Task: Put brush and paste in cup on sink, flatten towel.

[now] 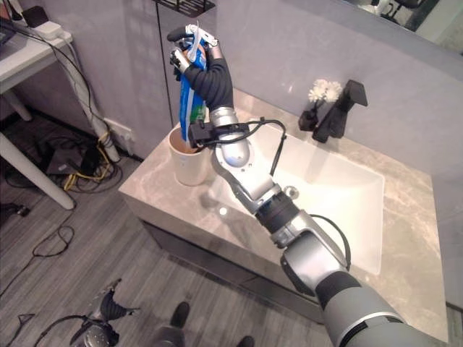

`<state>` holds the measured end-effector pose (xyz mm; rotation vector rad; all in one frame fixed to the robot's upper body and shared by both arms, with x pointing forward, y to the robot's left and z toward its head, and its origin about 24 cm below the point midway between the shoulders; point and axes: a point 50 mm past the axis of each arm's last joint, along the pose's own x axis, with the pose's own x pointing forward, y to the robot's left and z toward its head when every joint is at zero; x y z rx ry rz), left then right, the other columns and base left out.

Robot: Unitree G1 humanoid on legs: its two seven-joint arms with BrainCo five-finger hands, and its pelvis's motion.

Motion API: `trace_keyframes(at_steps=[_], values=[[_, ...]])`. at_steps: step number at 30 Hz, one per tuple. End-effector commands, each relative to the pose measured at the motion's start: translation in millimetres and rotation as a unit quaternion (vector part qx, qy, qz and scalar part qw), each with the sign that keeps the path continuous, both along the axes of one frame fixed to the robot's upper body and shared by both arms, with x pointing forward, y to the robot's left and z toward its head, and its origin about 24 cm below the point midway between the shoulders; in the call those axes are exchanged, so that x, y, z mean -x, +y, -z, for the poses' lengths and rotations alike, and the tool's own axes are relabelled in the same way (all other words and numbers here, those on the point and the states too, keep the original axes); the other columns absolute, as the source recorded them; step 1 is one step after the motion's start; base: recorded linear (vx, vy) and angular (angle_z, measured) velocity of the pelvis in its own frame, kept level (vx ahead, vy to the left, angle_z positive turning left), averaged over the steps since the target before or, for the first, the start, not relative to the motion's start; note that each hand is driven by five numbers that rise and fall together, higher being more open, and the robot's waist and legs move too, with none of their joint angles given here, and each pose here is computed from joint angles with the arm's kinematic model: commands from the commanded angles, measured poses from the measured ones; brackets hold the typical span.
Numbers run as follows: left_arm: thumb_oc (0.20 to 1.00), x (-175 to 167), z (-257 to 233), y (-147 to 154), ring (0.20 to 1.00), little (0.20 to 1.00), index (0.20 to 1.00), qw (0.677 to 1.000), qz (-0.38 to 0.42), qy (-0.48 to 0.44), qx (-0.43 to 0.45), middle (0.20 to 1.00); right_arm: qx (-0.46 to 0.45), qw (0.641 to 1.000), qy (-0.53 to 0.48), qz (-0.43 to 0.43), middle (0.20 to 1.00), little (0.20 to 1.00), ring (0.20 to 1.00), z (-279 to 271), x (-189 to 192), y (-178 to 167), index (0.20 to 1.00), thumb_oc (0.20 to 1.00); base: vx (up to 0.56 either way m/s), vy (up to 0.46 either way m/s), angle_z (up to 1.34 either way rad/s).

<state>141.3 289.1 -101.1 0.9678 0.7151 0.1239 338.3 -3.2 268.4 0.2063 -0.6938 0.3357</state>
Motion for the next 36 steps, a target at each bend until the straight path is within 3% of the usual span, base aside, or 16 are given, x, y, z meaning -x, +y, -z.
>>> trace_keyframes(at_steps=[1, 22, 23, 24, 36], values=[[1.000, -8, -3, 7, 1.000, 1.000, 1.000, 1.000, -0.007, -0.013, -0.021, 1.000, -0.014, 0.997, -0.072, 0.010, 0.200, 0.200, 0.200, -33, 8, -9, 0.200, 0.200, 0.00, 0.000, 0.00], [1.000, -7, 7, -4, 1.000, 1.000, 1.000, 1.000, -0.025, 0.003, -0.007, 1.000, -0.006, 0.999, -0.051, -0.001, 0.200, 0.200, 0.200, -9, 10, -9, 0.200, 0.200, 0.00, 0.000, 0.00], [1.000, -5, 9, -4, 1.000, 1.000, 1.000, 1.000, -0.029, 0.007, -0.006, 1.000, -0.006, 0.999, -0.048, 0.001, 0.542, 0.542, 0.542, -8, 10, -11, 0.542, 0.542, 0.00, 0.000, 0.00], [1.000, -5, 9, -4, 1.000, 1.000, 1.000, 1.000, -0.029, 0.009, -0.005, 1.000, -0.008, 0.999, -0.048, -0.001, 1.000, 1.000, 1.000, -7, 10, -12, 1.000, 1.000, 0.00, 0.000, 0.00], [1.000, 5, 17, -5, 1.000, 1.000, 1.000, 0.997, -0.066, 0.027, -0.002, 1.000, -0.057, 0.998, -0.029, -0.010, 1.000, 1.000, 1.000, 0, 16, -16, 1.000, 1.000, 0.00, -0.001, -0.01]])
